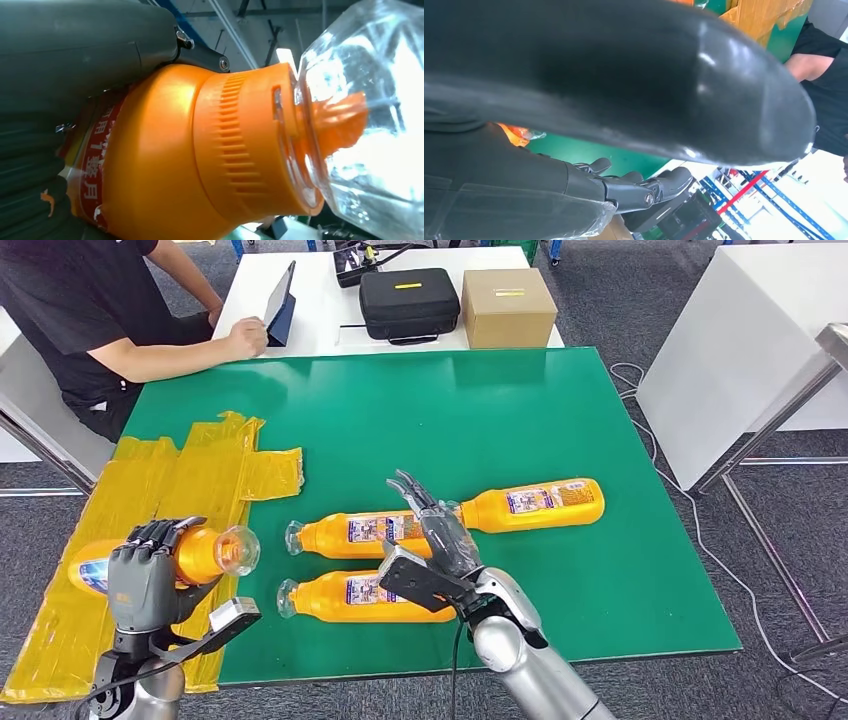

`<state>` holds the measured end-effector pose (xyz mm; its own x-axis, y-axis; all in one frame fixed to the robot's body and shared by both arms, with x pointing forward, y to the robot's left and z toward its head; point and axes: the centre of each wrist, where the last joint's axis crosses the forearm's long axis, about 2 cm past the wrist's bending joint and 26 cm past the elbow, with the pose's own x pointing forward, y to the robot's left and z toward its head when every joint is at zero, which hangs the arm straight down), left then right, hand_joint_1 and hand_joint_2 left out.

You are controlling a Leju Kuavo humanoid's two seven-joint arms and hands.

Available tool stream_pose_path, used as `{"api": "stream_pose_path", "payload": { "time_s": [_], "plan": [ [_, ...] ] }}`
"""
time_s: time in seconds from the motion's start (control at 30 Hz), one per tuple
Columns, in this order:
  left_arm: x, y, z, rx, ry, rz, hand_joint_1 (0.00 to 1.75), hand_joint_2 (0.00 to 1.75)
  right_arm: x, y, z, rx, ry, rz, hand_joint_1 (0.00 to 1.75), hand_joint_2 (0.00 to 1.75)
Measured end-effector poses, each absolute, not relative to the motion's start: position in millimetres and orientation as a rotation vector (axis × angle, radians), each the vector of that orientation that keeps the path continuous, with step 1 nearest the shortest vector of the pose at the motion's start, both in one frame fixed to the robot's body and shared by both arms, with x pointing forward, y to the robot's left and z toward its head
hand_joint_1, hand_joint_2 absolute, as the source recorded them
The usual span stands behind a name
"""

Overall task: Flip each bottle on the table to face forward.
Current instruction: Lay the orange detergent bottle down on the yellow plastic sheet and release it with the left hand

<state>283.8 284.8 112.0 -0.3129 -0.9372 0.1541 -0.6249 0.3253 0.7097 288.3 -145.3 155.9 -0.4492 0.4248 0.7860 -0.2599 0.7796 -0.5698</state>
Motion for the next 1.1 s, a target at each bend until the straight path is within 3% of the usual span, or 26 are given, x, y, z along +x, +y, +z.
{"api": "stream_pose_path", "payload": {
  "time_s": [0.33, 0.37, 0.47, 0.5, 1.03, 1.1],
  "plan": [
    [284, 294, 88, 1.434, -1.756, -0.986, 1.75, 1.75, 300, -139, 171, -0.047, -1.912, 0.821, 0.00, 0.00],
    [284, 294, 85, 1.439, -1.716, -0.974, 1.54, 1.75, 302, -138, 172, -0.043, -1.916, 0.829, 0.00, 0.00],
    [283, 298, 76, 1.436, -1.646, -0.985, 0.23, 0.44, 300, -136, 171, -0.037, -1.921, 0.852, 0.00, 0.00],
    [282, 300, 74, 1.430, -1.643, -1.004, 0.00, 0.00, 299, -135, 169, -0.035, -1.920, 0.857, 0.00, 0.00],
    [264, 311, 48, 1.332, -1.636, -1.147, 0.00, 0.00, 299, -138, 153, 0.007, -1.862, 0.929, 0.00, 0.00],
    [264, 311, 48, 1.329, -1.641, -1.154, 0.00, 0.00, 300, -137, 153, 0.011, -1.853, 0.946, 0.00, 0.87]
  ]
}}
